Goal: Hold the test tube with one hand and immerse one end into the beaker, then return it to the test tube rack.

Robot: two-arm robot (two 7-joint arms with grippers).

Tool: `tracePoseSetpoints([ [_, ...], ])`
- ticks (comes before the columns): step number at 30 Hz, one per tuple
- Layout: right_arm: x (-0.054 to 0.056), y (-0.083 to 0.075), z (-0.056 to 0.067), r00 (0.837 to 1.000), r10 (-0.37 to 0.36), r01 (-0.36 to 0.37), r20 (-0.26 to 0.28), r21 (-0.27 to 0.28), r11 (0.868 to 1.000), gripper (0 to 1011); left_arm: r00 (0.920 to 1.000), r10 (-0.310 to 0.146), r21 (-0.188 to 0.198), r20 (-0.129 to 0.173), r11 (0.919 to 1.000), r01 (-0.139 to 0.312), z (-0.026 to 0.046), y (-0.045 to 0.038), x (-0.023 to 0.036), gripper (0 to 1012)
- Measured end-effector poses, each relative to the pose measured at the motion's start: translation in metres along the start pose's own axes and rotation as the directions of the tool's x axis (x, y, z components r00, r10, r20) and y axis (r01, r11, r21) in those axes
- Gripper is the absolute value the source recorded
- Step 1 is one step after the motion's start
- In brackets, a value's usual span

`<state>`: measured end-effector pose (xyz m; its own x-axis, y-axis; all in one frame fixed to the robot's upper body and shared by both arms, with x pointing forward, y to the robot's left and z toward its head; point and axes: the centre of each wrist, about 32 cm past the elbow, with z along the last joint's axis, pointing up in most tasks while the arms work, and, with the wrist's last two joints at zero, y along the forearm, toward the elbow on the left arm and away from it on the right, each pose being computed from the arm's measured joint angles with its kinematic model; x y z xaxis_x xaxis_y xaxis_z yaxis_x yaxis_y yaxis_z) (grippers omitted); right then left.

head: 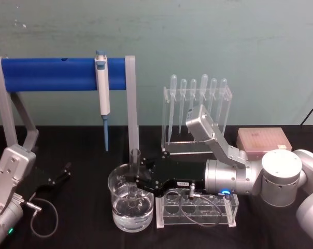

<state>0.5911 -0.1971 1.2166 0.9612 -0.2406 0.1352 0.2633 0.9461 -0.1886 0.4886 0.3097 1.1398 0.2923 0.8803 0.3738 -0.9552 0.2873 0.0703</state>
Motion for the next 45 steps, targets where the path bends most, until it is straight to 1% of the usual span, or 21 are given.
tracePoseSetpoints([
  [45, 0.0000, 0.0000, 0.0000, 1.000, 0.000, 0.000, 0.000, 0.000, 1.000, 238, 1.0000, 0.000, 0.000, 0.000, 1.0000, 0.000, 0.0000, 0.0000, 0.0000, 1000],
])
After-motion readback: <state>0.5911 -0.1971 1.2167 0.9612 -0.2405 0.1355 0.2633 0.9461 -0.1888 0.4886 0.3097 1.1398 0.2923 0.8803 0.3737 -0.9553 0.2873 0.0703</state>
